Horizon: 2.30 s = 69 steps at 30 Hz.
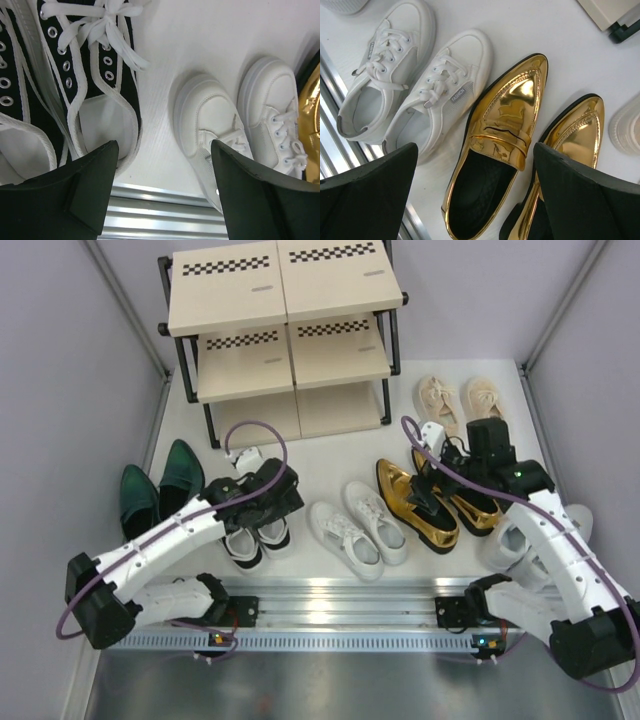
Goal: Place and organize the shoes onto the shoe shelf
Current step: Pick up the shoe at the center of the board, then place the shoe at the shoe shelf.
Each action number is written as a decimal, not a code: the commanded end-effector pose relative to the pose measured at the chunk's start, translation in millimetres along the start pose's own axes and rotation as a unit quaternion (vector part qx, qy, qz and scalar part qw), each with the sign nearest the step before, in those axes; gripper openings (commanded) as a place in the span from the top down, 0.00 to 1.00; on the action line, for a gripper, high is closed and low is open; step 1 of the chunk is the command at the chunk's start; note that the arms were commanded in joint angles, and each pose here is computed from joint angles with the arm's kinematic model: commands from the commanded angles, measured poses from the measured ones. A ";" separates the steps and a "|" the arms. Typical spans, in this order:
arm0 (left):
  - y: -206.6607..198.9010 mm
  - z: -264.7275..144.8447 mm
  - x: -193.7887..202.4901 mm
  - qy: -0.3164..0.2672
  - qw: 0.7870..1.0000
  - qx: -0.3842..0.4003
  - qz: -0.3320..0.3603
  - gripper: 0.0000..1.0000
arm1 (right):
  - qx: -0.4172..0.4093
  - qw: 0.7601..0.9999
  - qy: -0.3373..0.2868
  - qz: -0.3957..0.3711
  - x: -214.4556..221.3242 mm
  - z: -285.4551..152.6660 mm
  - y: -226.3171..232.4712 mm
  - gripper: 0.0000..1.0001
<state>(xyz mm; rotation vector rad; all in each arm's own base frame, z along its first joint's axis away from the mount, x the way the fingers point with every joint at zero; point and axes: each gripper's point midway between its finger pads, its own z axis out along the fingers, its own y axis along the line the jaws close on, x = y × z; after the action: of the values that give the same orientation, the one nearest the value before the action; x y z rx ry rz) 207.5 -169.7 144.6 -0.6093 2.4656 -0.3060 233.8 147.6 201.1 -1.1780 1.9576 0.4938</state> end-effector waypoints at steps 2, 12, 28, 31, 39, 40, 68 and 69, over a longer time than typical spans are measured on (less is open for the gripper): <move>14.4 11.6 -13.6 -0.084 0.995 -0.048 0.028 0.21 | -0.018 1.000 -0.022 0.001 -3.6 -1.5 3.1 0.00; 36.4 40.7 11.9 -0.116 0.988 -0.083 0.063 0.27 | -0.011 0.999 -0.031 0.027 3.6 -1.6 -4.6 0.01; 9.4 62.1 -5.2 -0.199 0.971 -0.009 0.130 0.94 | -0.011 0.999 -0.037 0.033 2.4 -3.6 -5.3 0.01; 6.2 51.5 -18.5 -0.220 0.961 -0.011 0.165 1.00 | -0.009 0.999 -0.037 0.031 2.1 -4.8 -6.3 0.01; -37.1 -10.2 -82.2 -0.319 0.907 0.060 0.269 1.00 | -0.001 0.999 -0.046 0.028 -5.1 -7.0 -12.4 0.01; -35.8 -16.1 -95.2 -0.332 0.902 0.061 0.270 1.00 | -0.001 0.998 -0.048 0.028 -6.3 -7.5 -12.4 0.01; -70.9 66.4 -254.6 -0.360 0.871 0.052 0.329 1.00 | 0.019 0.998 -0.055 0.016 -6.0 -18.7 -20.4 0.01; -73.6 72.0 -258.9 -0.359 0.872 0.049 0.328 1.00 | 0.020 0.998 -0.056 0.014 -6.2 -19.2 -20.6 0.01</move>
<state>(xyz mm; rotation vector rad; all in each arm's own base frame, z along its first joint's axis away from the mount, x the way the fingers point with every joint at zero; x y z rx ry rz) 426.9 -110.0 170.7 0.2371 1.9743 0.0991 238.7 127.2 197.3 -1.0611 1.9786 0.5461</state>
